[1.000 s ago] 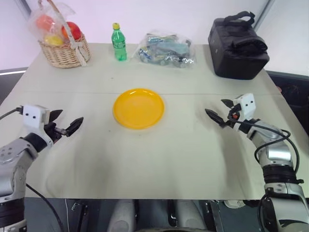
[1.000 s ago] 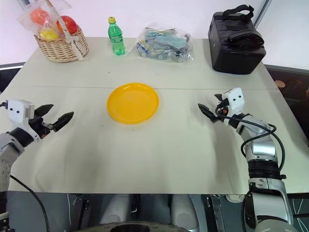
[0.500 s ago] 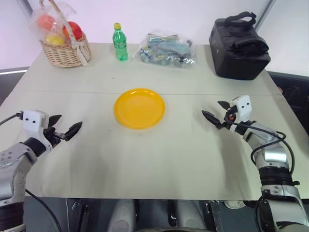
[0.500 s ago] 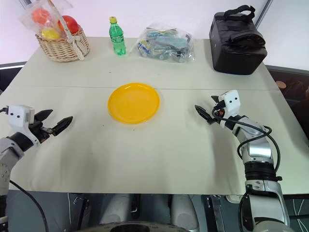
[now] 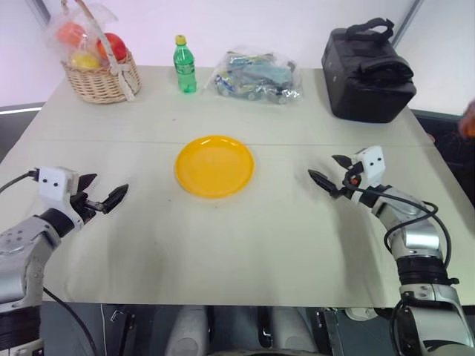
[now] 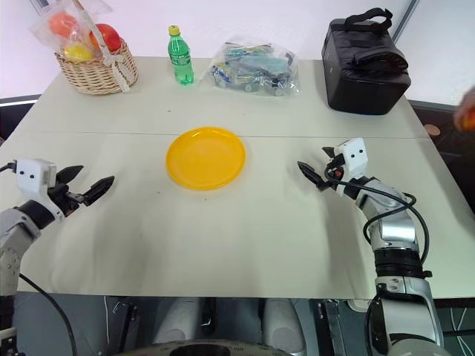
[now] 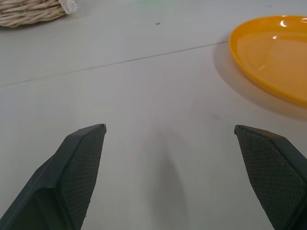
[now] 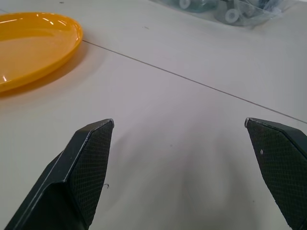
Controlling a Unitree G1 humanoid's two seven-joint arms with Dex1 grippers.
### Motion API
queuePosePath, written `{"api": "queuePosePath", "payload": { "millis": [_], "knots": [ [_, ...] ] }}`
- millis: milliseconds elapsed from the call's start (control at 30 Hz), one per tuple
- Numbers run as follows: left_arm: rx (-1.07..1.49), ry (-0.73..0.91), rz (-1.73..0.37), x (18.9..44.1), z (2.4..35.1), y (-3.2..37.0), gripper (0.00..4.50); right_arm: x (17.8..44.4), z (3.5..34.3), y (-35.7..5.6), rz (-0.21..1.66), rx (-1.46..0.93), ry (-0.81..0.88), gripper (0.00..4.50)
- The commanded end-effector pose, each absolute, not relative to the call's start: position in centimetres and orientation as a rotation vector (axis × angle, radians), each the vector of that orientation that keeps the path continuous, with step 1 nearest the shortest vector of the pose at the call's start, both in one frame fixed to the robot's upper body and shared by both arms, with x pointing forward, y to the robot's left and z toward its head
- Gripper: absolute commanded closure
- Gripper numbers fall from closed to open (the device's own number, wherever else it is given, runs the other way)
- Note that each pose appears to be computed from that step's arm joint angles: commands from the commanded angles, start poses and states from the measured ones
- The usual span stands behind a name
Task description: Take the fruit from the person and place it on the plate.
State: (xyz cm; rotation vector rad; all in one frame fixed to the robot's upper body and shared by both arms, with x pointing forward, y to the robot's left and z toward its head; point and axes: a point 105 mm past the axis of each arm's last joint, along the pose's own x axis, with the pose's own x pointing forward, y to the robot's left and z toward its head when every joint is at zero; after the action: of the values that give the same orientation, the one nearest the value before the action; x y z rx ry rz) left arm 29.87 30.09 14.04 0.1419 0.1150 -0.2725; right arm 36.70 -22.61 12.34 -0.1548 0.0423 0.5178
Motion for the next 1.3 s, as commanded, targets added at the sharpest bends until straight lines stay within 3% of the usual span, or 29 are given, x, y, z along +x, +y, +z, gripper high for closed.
{"api": "queuePosePath", "payload": {
  "millis": [33, 967, 1067, 1300],
  "knots": [
    [0.167, 0.072, -0.275, 30.1, 15.1, 29.8, 0.00, 36.7, 13.8, -22.4, 0.519, -0.163, -0.017, 0.02],
    [0.185, 0.020, -0.262, 30.4, 17.1, 29.8, 0.00, 36.6, 13.8, -21.5, 0.558, -0.152, -0.007, 0.02],
    [0.192, 0.026, -0.264, 30.3, 17.0, 29.9, 0.00, 34.7, 15.5, -20.3, 0.699, -0.131, 0.006, 0.02],
    [0.201, 0.023, -0.301, 30.3, 18.0, 29.6, 0.00, 28.7, 23.2, -15.9, 1.053, -0.106, 0.021, 0.02]
  ]
}}
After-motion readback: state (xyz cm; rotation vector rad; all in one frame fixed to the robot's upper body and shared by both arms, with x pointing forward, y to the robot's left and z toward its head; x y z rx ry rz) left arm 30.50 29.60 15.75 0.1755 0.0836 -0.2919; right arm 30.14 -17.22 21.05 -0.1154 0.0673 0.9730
